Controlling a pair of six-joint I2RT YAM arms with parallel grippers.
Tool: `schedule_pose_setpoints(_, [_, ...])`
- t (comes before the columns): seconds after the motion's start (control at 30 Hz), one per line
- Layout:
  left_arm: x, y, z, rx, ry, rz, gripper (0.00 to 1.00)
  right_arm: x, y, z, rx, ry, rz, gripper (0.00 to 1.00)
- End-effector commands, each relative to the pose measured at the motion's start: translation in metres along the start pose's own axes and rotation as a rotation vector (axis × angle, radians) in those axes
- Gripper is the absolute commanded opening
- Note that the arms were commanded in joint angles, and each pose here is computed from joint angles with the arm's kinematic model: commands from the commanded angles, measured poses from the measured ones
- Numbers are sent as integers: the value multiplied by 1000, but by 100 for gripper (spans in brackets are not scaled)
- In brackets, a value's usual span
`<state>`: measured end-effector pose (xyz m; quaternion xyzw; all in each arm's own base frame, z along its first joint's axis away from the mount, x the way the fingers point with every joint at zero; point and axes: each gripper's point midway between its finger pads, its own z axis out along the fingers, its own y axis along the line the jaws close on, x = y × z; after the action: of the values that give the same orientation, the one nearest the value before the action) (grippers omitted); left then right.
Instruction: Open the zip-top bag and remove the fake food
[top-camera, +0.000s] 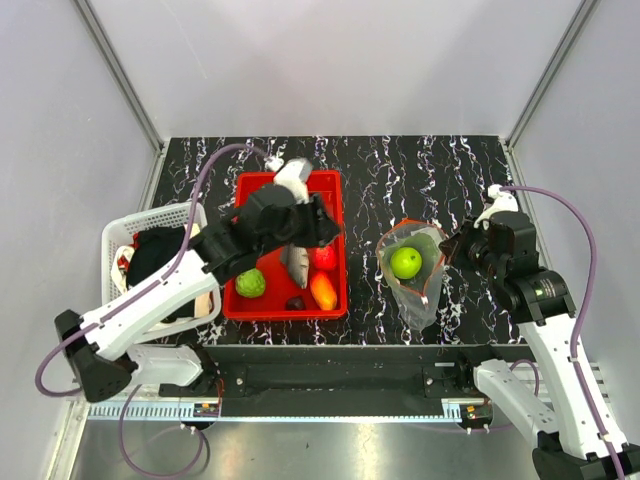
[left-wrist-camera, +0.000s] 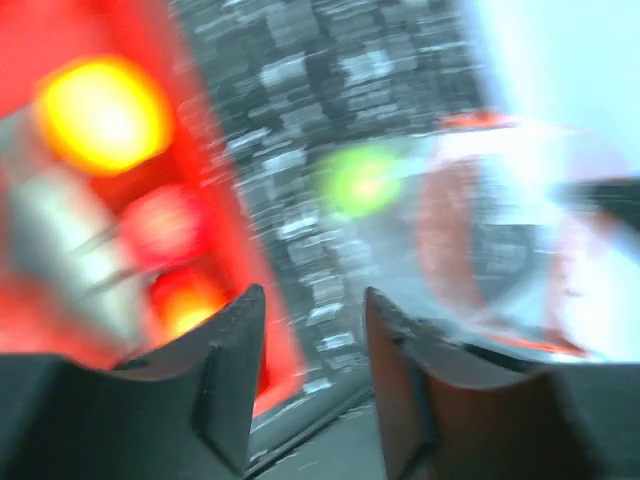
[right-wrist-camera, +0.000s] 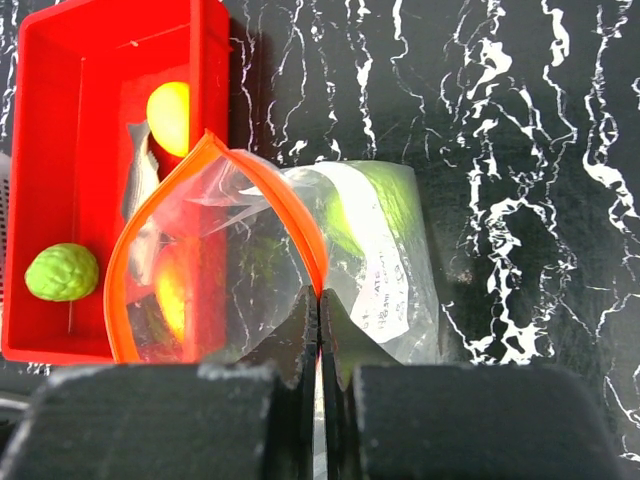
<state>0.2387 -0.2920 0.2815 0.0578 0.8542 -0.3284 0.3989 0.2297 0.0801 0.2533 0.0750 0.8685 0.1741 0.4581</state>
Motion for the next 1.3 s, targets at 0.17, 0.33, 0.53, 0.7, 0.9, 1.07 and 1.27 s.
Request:
schedule_pose_setpoints(0.17, [3,-147,60,277,24,152,32,-17,21,-5,-86,-38,17,0])
schedule_pose_setpoints(0.33, [40,-146,106,174,95,180,24,-21,24,-9,-95,-47,22,0])
schedule_pose_setpoints(0.53, [66,-141,128,91,115,219,21,-19,22,-7,-85,-38,33,0])
schedule_pose_setpoints(0.7, [79,-122,154,-1,118,240,21,-16,19,-5,-62,-26,62,0])
schedule_pose_setpoints(0.9, [91,-104,181,-66,130,234,21,-5,9,3,-12,7,83,0])
schedule_pose_setpoints(1.07, [95,-95,193,-108,119,238,29,-2,1,6,37,27,82,0])
schedule_pose_setpoints(1.27, [98,-79,208,-157,109,247,42,-1,-9,8,86,28,64,0])
